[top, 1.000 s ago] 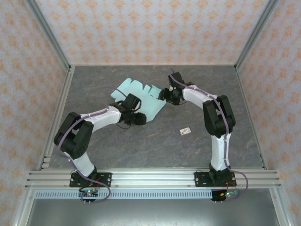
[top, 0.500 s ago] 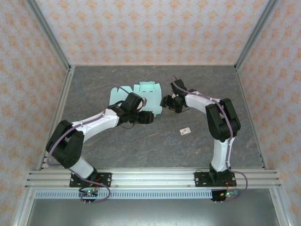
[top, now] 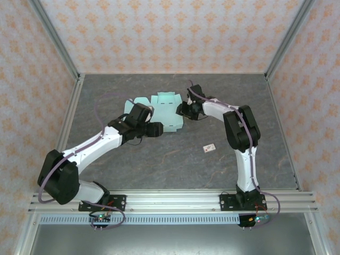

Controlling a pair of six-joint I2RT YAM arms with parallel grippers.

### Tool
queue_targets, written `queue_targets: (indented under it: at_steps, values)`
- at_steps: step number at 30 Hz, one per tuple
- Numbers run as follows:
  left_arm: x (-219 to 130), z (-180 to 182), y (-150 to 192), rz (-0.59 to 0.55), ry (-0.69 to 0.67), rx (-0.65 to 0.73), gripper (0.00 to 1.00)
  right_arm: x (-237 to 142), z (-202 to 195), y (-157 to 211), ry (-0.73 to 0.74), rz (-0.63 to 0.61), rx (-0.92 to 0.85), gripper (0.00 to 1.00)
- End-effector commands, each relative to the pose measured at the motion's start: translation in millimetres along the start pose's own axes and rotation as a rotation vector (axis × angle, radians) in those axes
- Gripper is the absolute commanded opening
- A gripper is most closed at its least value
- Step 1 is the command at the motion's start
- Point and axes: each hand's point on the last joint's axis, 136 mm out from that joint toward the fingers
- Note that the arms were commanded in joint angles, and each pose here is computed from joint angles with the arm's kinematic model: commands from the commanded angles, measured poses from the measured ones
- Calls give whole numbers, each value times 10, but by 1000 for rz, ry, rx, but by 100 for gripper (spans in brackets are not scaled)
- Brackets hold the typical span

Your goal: Fold the paper box

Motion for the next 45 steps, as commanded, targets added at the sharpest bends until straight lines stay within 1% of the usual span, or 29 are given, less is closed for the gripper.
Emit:
queue_targets:
  at_steps: [1, 6, 8, 11, 12, 15, 18, 21, 23, 26, 31, 35, 38, 42, 45]
  values:
    - [-96, 207, -20, -27, -57, -8, 66, 78, 57, -119, -69, -32, -3, 38]
    - [-158, 297, -60, -56, -69, -31, 66, 216, 148, -199, -167, -65, 38, 27]
    - [-174, 348, -86, -69, -78, -44, 66, 260, 196, -266, -200, -82, 53, 25]
    - [-189, 410, -126, -81, -78, -74, 66, 282, 240, -345, -223, -101, 54, 19]
    - [-195, 429, -152, -89, -76, -86, 66, 275, 253, -361, -229, -102, 44, 16]
    - [-225, 504, -222, -107, -76, -132, 66, 142, 272, -373, -217, -86, -20, 6]
    - [-294, 513, -279, -124, -60, -155, 66, -140, 157, -308, -174, -36, -107, 0]
    - [-380, 522, -309, -148, -61, -150, 67, -522, -14, -241, -184, -1, -145, 0]
    - [-421, 519, -329, -159, -64, -145, 67, -808, -89, -239, -237, 4, -144, 0]
    - [-443, 494, -361, -166, -59, -146, 67, -1092, -129, -238, -304, 30, -154, 0]
    - [-431, 407, -416, -160, -37, -144, 67, -1299, 0, -191, -372, 90, -246, 0]
    - [-453, 353, -511, -179, -34, -123, 67, -1463, 81, -174, -382, 93, -319, 0]
    - [-449, 271, -613, -200, -15, -108, 67, -1555, 110, -196, -361, 90, -359, 0]
    - [-334, 165, -709, -188, 3, -100, 67, -1625, 136, -203, -337, 102, -403, 0]
    - [-240, 115, -769, -182, 10, -71, 67, -1672, 197, -223, -360, 91, -416, 0]
Point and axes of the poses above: each hand's point on the last joint's axis, 136 mm out from that joint toward the fingers, its own x axis out along the fingers, its own z axis along the line the jaws close on, y = z × x, and after that the axes turned 15 degrees about -x, right-handed
